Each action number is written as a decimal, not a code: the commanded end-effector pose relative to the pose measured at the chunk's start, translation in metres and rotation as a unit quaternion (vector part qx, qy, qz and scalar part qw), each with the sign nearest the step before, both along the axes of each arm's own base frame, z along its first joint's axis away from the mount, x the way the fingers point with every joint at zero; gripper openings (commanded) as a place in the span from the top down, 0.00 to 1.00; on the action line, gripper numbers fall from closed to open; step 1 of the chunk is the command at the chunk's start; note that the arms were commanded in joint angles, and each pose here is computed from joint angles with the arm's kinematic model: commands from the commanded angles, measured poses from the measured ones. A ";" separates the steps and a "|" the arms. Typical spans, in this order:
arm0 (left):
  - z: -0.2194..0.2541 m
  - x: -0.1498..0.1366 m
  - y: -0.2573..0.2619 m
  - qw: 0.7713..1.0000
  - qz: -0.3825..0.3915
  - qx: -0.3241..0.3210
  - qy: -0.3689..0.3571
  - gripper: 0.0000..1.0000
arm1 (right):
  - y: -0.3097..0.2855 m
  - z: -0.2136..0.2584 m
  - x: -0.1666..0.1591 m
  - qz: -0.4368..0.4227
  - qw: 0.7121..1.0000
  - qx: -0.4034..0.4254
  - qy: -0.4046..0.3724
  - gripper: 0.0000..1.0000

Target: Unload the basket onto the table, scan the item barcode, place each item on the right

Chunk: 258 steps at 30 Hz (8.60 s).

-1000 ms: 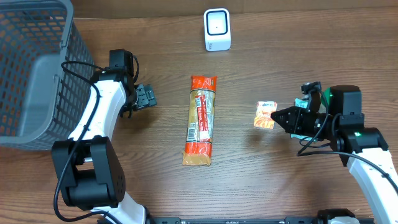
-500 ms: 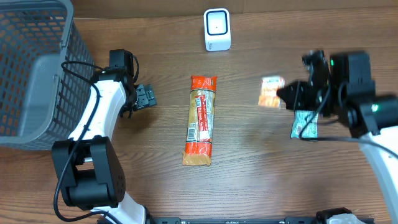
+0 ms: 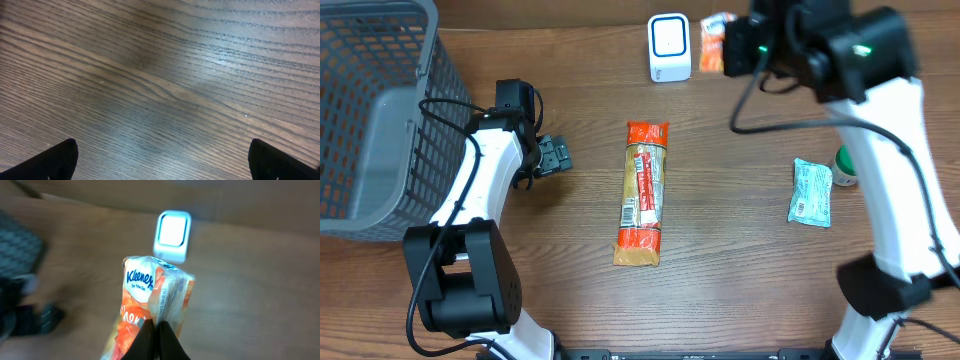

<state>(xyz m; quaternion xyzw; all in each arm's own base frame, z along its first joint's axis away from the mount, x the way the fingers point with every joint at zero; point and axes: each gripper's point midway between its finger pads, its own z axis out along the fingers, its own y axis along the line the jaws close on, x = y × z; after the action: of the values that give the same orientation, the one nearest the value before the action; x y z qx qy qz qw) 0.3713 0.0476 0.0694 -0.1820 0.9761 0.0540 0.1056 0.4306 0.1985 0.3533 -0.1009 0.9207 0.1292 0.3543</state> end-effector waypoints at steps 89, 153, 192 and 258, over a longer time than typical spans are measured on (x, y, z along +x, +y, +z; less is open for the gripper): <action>0.001 0.000 0.001 1.000 0.000 0.000 -0.002 0.00 | -0.079 -0.103 -0.021 -0.120 0.963 -0.107 0.214 0.96; 0.001 0.000 0.001 1.000 0.000 0.000 -0.002 0.00 | 0.049 -0.242 -0.102 0.096 0.936 0.054 0.335 0.64; 0.001 0.000 0.001 1.000 0.000 0.000 -0.002 0.00 | 0.127 -0.332 -0.149 0.064 0.945 0.005 0.320 0.92; 0.001 0.000 0.001 1.000 0.000 0.000 -0.002 0.00 | 0.033 -0.124 -0.250 0.539 0.832 0.040 0.127 0.96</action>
<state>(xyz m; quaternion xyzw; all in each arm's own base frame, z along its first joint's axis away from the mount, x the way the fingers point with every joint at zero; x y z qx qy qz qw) 0.3712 0.0475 0.0694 -0.1820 0.9762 0.0539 0.1052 0.1727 0.2321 0.2113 -0.5473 0.7609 0.3406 0.0741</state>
